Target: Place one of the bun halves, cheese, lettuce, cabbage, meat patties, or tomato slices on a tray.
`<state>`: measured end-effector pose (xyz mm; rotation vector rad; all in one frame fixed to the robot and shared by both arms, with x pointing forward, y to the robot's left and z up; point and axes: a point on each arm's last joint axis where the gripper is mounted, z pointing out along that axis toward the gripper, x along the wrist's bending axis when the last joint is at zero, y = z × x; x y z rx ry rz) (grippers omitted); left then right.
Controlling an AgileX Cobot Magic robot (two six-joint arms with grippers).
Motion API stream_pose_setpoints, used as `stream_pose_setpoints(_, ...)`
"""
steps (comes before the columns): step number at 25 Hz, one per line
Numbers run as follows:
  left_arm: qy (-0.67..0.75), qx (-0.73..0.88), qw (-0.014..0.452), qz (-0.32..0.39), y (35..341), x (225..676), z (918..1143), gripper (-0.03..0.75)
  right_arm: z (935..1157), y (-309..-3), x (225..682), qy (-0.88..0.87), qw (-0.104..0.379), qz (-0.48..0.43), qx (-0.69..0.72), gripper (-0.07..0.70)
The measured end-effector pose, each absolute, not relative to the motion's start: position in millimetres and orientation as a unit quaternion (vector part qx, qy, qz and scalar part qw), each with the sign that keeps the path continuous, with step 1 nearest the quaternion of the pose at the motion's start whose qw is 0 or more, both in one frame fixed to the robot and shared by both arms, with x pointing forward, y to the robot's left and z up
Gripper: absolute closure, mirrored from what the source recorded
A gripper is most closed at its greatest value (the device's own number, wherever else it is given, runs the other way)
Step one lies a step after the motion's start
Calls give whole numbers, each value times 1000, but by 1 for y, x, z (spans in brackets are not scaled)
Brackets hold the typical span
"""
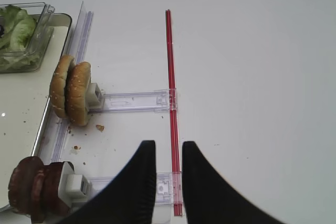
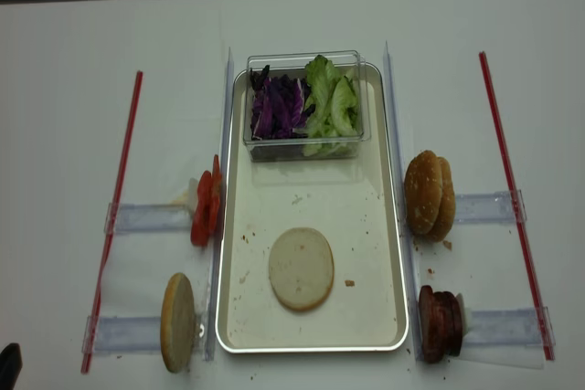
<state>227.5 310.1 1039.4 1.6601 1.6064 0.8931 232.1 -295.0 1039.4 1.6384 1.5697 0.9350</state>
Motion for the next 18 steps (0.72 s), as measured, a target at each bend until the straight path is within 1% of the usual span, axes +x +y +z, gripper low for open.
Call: stream_pose_setpoints(18,613,634,326,341,310,227,1039,396,1039,-295,232,602,337,359,629,478)
